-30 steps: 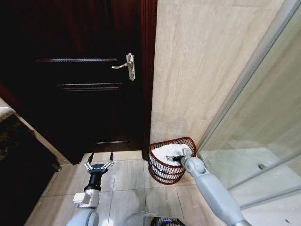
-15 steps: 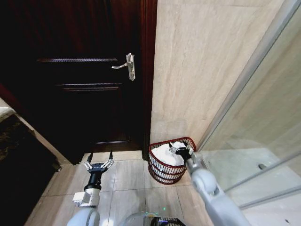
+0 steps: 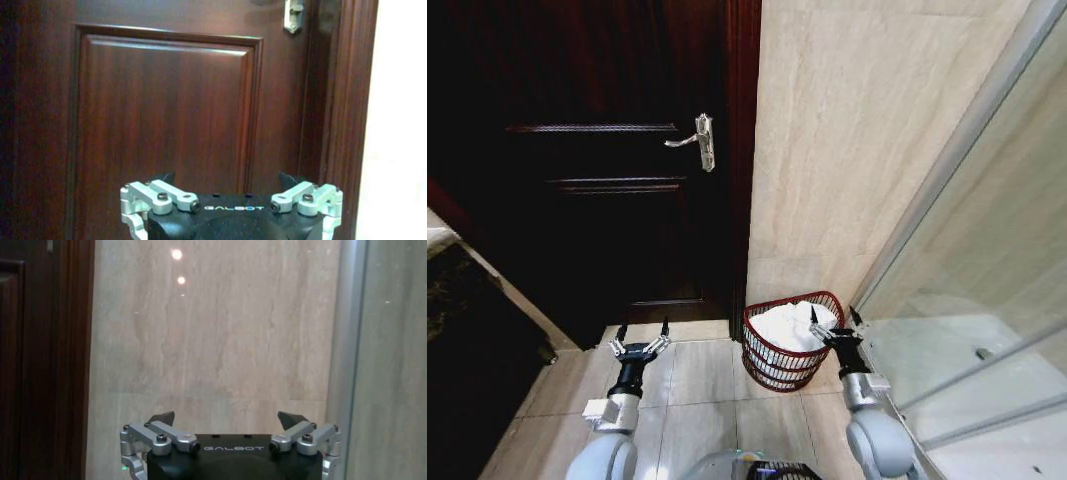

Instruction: Discard the used towel into the hamper.

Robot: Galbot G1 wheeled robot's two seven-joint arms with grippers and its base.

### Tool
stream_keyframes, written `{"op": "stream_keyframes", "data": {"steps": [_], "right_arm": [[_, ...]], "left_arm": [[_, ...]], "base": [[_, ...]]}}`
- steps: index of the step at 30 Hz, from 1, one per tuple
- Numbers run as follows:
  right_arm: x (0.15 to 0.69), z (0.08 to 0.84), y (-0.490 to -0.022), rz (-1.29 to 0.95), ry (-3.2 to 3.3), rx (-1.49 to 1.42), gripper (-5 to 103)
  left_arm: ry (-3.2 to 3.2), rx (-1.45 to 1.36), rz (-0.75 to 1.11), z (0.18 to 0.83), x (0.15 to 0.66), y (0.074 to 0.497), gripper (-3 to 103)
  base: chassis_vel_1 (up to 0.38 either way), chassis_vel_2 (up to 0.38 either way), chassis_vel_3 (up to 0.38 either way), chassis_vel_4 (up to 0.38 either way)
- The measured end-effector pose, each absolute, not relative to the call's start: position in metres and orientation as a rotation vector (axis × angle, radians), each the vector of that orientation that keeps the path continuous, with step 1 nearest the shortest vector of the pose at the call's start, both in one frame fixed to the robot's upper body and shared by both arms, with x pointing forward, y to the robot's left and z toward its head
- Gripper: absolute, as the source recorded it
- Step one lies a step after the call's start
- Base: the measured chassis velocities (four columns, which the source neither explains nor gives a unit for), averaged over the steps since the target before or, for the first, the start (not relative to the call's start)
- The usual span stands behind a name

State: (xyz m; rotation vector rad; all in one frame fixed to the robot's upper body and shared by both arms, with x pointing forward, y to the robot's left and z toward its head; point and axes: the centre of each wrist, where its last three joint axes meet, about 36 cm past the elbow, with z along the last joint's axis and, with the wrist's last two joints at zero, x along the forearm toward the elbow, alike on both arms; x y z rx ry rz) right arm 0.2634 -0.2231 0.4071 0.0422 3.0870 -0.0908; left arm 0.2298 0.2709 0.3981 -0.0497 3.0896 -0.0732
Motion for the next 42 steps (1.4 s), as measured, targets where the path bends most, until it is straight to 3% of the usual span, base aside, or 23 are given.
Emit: {"op": "stream_keyframes", "data": {"steps": [42], "right_arm": [[0.249,0.411,-0.229,-0.090,3.108,0.063,100]], "left_arm": [[3.087,-0.081,-0.051,0.401,0.230,0.267,100]], "base": [[0.020,0.020,0.025,0.023]]}}
